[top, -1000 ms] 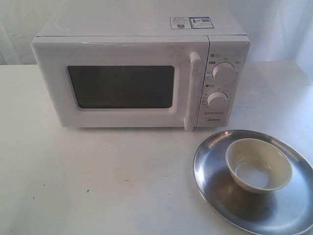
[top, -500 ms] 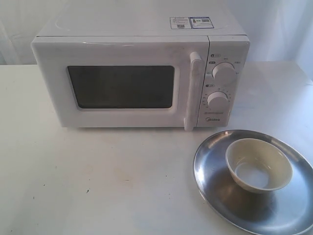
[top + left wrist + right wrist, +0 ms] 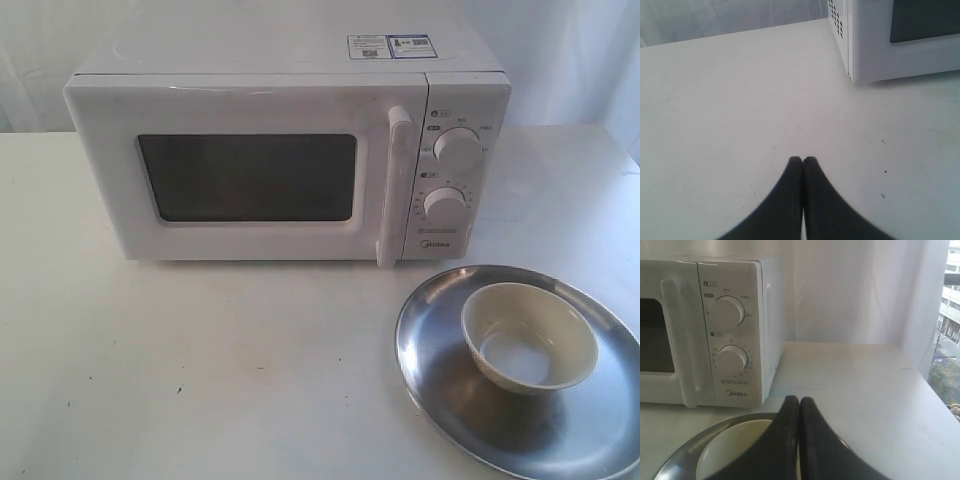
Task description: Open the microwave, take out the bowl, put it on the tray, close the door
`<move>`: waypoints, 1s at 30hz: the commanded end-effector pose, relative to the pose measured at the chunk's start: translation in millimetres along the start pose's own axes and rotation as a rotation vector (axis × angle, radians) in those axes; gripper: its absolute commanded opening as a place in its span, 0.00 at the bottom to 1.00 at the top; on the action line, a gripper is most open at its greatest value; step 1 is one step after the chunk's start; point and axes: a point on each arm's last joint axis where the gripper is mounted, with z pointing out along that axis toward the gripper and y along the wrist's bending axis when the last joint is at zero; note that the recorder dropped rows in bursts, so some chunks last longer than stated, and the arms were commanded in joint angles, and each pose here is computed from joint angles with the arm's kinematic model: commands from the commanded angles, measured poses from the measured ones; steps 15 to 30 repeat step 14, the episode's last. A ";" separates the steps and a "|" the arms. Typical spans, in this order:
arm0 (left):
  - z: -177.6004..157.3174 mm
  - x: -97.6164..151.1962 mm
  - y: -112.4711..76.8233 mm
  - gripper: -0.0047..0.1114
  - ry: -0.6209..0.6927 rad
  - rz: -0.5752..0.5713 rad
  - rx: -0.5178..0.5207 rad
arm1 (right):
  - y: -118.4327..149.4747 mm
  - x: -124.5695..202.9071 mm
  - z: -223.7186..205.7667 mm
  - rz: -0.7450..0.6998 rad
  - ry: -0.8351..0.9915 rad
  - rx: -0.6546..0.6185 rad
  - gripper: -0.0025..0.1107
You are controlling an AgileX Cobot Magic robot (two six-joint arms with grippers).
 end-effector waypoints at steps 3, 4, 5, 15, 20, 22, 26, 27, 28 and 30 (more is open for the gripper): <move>0.2 0.9 -0.3 0.04 0.000 -0.009 0.002 | -0.3 1.2 -0.3 0.009 -0.003 0.005 0.02; 0.2 0.9 -0.3 0.04 0.000 -0.009 0.002 | -0.3 1.2 -0.3 0.012 -0.003 0.005 0.02; 0.2 0.9 -0.3 0.04 0.000 -0.009 0.002 | -0.3 1.2 -0.3 0.012 -0.003 0.005 0.02; 0.2 0.9 -0.3 0.04 0.000 -0.009 0.002 | -0.3 1.2 -0.3 0.012 -0.003 0.005 0.02; 0.2 0.9 -0.3 0.04 0.000 -0.009 0.002 | -0.3 1.2 -0.3 0.012 -0.003 0.005 0.02; 0.2 0.9 -0.3 0.04 0.000 -0.009 0.002 | -0.3 1.2 -0.3 0.012 -0.003 0.005 0.02; 0.2 0.9 -0.3 0.04 0.000 -0.009 0.002 | -0.3 1.2 -0.3 0.012 -0.003 0.005 0.02; 0.2 0.9 -0.3 0.04 0.000 -0.009 0.002 | -0.3 1.2 -0.3 0.012 -0.003 0.005 0.02; 0.2 0.9 -0.3 0.04 0.000 -0.009 0.002 | -0.3 1.2 -0.3 0.012 -0.003 0.005 0.02; 0.2 0.9 -0.3 0.04 0.000 -0.009 0.002 | -0.3 1.2 -0.3 0.012 -0.003 0.005 0.02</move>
